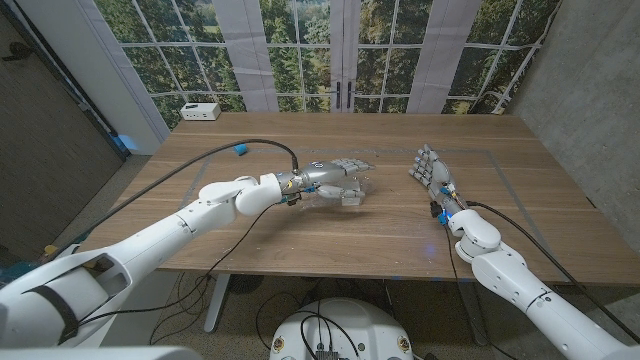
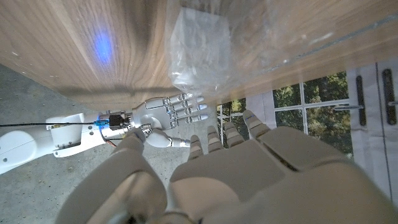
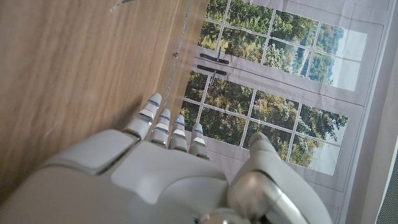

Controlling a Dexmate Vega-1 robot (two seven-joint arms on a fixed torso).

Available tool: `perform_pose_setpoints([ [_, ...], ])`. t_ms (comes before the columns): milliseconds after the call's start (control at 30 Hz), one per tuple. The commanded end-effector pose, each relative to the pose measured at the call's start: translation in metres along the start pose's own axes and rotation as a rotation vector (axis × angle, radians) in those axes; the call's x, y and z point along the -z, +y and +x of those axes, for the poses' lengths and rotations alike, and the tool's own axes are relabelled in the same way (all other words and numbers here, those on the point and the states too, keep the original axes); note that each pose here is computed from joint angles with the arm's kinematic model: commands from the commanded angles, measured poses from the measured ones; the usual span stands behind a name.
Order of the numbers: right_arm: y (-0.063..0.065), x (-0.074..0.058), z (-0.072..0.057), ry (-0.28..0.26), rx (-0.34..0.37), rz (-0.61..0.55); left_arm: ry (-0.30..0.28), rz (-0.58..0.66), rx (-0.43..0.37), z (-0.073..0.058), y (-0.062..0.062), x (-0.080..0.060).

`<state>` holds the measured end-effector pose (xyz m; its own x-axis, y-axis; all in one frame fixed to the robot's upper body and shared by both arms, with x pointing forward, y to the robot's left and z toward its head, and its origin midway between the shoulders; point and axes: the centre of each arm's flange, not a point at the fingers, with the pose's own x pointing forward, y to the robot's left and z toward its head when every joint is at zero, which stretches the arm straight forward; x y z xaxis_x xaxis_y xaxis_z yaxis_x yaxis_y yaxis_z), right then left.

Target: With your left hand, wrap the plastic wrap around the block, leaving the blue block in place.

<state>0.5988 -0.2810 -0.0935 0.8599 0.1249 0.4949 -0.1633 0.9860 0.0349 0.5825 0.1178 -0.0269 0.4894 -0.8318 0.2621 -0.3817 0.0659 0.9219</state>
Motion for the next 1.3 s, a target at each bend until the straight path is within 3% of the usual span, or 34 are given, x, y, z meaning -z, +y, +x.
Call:
perform_pose_setpoints([
  [33, -0.002, 0.002, -0.001, 0.002, -0.019, 0.007, 0.175, 0.179, -0.17, -0.028, 0.012, -0.029],
  [133, -0.003, 0.004, -0.002, 0.002, -0.029, 0.012, 0.213, 0.228, -0.179, -0.034, 0.013, -0.037],
  [233, -0.003, 0.005, -0.003, -0.001, -0.034, 0.016, 0.27, 0.343, -0.175, -0.039, 0.013, -0.049],
  [333, -0.004, 0.004, -0.006, 0.001, -0.037, 0.013, 0.315, 0.518, -0.104, -0.04, 0.016, -0.063],
  [367, -0.004, 0.004, -0.007, -0.002, -0.037, 0.011, 0.311, 0.542, -0.138, -0.043, 0.015, -0.064],
  [400, -0.004, 0.004, -0.008, -0.003, -0.037, 0.01, 0.344, 0.537, -0.14, -0.044, 0.015, -0.066],
  [500, -0.003, 0.004, -0.009, -0.004, -0.045, 0.011, 0.362, 0.499, -0.143, -0.049, 0.016, -0.066],
  [567, -0.002, 0.005, -0.009, -0.002, -0.047, 0.009, 0.389, 0.55, -0.114, -0.05, 0.018, -0.069],
  [633, -0.001, 0.005, -0.009, -0.002, -0.054, 0.01, 0.386, 0.531, -0.139, -0.056, 0.018, -0.069],
  [867, 0.003, 0.005, -0.01, -0.007, -0.054, 0.009, 0.464, 0.574, -0.068, -0.065, 0.023, -0.072],
  [1100, 0.008, 0.004, -0.006, 0.0, -0.062, 0.005, 0.509, 0.597, 0.029, -0.073, 0.025, -0.066],
  [1300, 0.012, 0.004, -0.001, 0.001, -0.065, 0.002, 0.54, 0.626, 0.046, -0.078, 0.024, -0.061],
])
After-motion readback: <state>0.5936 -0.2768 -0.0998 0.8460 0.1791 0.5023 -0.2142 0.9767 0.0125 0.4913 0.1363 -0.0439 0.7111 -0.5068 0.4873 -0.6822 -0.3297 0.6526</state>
